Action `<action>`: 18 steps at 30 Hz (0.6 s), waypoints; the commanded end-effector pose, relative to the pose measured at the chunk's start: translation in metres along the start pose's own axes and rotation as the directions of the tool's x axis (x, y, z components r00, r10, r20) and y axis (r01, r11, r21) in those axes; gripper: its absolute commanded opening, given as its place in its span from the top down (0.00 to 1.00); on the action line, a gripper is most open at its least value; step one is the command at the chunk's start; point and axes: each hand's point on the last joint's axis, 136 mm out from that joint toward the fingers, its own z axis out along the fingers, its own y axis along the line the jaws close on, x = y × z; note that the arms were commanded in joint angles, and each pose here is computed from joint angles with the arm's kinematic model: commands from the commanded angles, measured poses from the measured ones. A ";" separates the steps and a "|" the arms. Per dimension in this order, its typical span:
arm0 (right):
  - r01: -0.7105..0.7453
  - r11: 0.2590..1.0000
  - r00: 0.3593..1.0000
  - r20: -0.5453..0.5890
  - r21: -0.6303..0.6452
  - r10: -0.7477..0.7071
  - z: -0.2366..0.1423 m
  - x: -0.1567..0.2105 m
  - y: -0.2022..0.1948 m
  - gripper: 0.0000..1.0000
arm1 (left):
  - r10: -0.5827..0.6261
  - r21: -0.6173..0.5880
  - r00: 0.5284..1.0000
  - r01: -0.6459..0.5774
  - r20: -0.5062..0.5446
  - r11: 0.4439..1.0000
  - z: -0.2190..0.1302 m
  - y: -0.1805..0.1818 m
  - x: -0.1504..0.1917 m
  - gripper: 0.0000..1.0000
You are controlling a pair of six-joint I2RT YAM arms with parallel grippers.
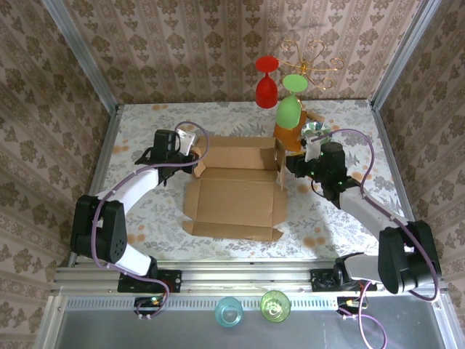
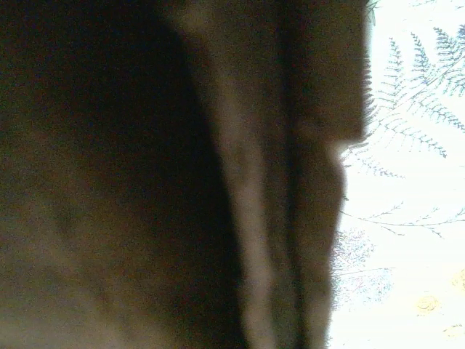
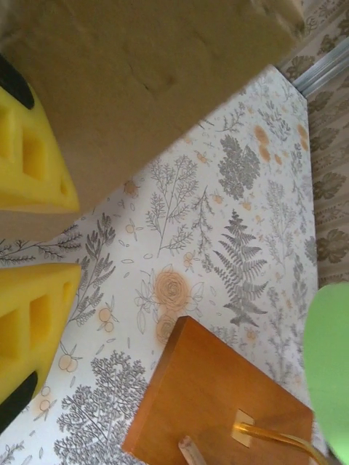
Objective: Fold the paper box
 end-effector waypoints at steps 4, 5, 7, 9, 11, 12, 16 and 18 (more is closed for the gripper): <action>-0.095 0.994 0.995 -0.024 -0.060 0.094 0.013 0.010 0.002 0.76 | -0.004 0.014 1.000 0.004 0.019 1.000 -0.002 -0.003 -0.001 1.00; -0.096 0.994 0.995 -0.024 -0.055 0.095 0.014 0.011 0.001 0.75 | -0.007 0.013 1.000 0.006 0.020 1.000 -0.002 -0.003 -0.001 1.00; -0.075 0.996 0.997 -0.025 -0.049 0.074 0.014 0.011 0.003 0.75 | -0.005 0.012 1.000 0.005 0.016 1.000 -0.002 -0.003 -0.001 1.00; -0.028 0.998 0.999 -0.026 -0.048 0.026 0.013 0.011 0.008 0.75 | -0.004 0.008 1.000 0.004 0.008 1.000 -0.002 -0.002 0.001 1.00; 0.013 0.998 1.000 -0.028 -0.056 -0.014 0.010 0.012 0.012 0.75 | -0.008 0.002 1.000 0.008 -0.002 1.000 -0.001 -0.001 0.003 1.00; 0.032 0.998 0.999 -0.030 -0.060 -0.034 0.008 0.013 0.015 0.75 | -0.010 -0.003 1.000 0.010 -0.008 1.000 0.000 0.000 0.004 1.00; 0.084 0.994 0.995 -0.055 -0.072 -0.088 -0.002 0.018 0.021 0.74 | -0.021 -0.046 0.999 0.020 -0.027 0.999 0.001 0.008 0.006 1.00; 0.103 0.993 0.992 -0.061 -0.064 -0.107 -0.008 0.021 0.021 0.74 | -0.027 -0.062 0.999 0.026 -0.030 0.998 0.001 0.011 0.006 1.00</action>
